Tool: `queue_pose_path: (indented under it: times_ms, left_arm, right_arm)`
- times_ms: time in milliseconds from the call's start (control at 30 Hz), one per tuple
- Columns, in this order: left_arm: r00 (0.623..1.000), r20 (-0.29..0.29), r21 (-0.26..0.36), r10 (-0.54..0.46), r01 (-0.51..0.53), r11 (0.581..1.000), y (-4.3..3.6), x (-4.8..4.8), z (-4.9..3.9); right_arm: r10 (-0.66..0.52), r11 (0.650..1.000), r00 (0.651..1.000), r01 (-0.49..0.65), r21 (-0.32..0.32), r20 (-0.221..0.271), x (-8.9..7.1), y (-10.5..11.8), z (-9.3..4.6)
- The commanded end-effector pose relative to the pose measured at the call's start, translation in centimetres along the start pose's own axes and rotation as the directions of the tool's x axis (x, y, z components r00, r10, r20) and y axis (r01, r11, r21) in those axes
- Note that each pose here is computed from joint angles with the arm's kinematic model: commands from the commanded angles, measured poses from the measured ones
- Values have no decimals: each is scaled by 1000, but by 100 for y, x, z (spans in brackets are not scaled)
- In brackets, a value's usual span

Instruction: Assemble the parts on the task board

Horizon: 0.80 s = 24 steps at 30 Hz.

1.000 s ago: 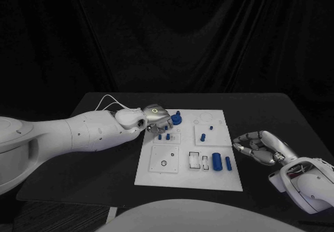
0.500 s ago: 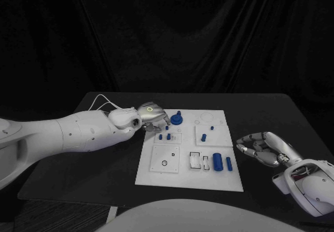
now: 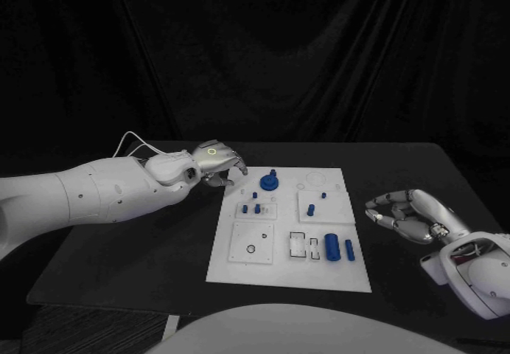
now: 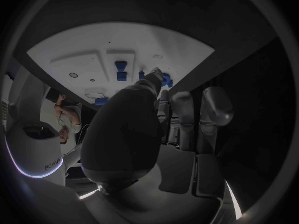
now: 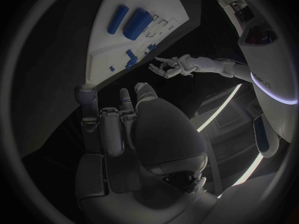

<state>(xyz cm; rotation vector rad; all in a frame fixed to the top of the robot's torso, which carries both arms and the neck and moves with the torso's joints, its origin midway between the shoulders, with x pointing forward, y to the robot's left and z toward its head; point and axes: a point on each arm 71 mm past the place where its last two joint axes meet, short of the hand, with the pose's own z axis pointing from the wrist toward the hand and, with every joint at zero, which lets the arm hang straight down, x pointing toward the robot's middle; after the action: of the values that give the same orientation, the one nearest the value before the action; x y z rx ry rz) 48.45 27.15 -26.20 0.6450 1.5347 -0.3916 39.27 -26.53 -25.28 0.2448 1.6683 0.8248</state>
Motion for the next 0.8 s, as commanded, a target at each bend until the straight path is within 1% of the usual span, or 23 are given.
queue_pose_path:
  times_ms: [33, 67, 100, 133, 167, 200, 233, 267, 300, 333, 367, 400, 433, 467, 500, 533, 600, 700, 800]
  left_arm:
    - [984, 161, -45, -78, 86, 995, 69, -190, -19]
    - [974, 189, -54, -122, 135, 989, 97, -227, -36]
    - [956, 218, -60, -196, 214, 975, 131, -261, -58]
    - [940, 231, -60, -252, 273, 960, 150, -275, -69]
    - [900, 244, -58, -362, 386, 921, 181, -286, -83]
    - [838, 254, -50, -483, 510, 859, 206, -288, -89]
    - [769, 259, -40, -584, 612, 790, 221, -284, -91]
    - [659, 264, -22, -704, 734, 679, 232, -275, -93]
    - [584, 268, -8, -766, 796, 605, 234, -270, -95]
    - [454, 277, 22, -847, 878, 478, 232, -267, -100]
    - [330, 286, 58, -900, 931, 360, 220, -269, -108]
    - [306, 287, 65, -907, 939, 338, 216, -269, -110]
    - [221, 290, 94, -931, 962, 258, 199, -270, -120]
    - [100, 289, 142, -952, 979, 146, 163, -277, -140]
    - [33, 283, 172, -958, 981, 85, 133, -283, -150]
    - [-1, 279, 188, -960, 981, 54, 114, -287, -154]
    - [-82, 260, 229, -962, 973, -21, 54, -293, -163]
    - [-151, 238, 269, -959, 959, -85, -24, -288, -174]
    - [-189, 223, 292, -956, 949, -120, -85, -281, -178]
  right_arm:
    - [-57, 998, 998, 58, -16, 39, -142, 85, 113]
    - [-84, 996, 995, 85, -31, 46, -195, 128, 166]
    - [-122, 991, 991, 125, -51, 55, -258, 186, 235]
    - [-149, 986, 987, 152, -65, 59, -292, 222, 276]
    - [-198, 975, 978, 203, -89, 65, -336, 281, 343]
    - [-252, 959, 965, 259, -114, 69, -366, 338, 407]
    - [-298, 943, 952, 305, -134, 69, -379, 379, 455]
    - [-355, 919, 932, 362, -158, 67, -382, 423, 513]
    - [-389, 903, 919, 394, -173, 65, -378, 447, 547]
    - [-441, 875, 895, 444, -195, 59, -364, 478, 604]
    - [-488, 848, 872, 486, -213, 49, -342, 499, 659]
    - [-497, 842, 867, 494, -215, 46, -337, 501, 670]
    - [-529, 823, 848, 522, -225, 34, -314, 506, 711]
    - [-579, 791, 815, 565, -235, 9, -263, 496, 769]
    - [-609, 771, 793, 590, -240, -7, -227, 481, 803]
    - [-624, 761, 781, 603, -241, -17, -206, 469, 821]
    - [-656, 738, 753, 629, -245, -40, -144, 430, 861]
    - [-678, 720, 733, 647, -252, -53, -75, 396, 908]
    - [-681, 715, 730, 648, -262, -53, -24, 385, 945]
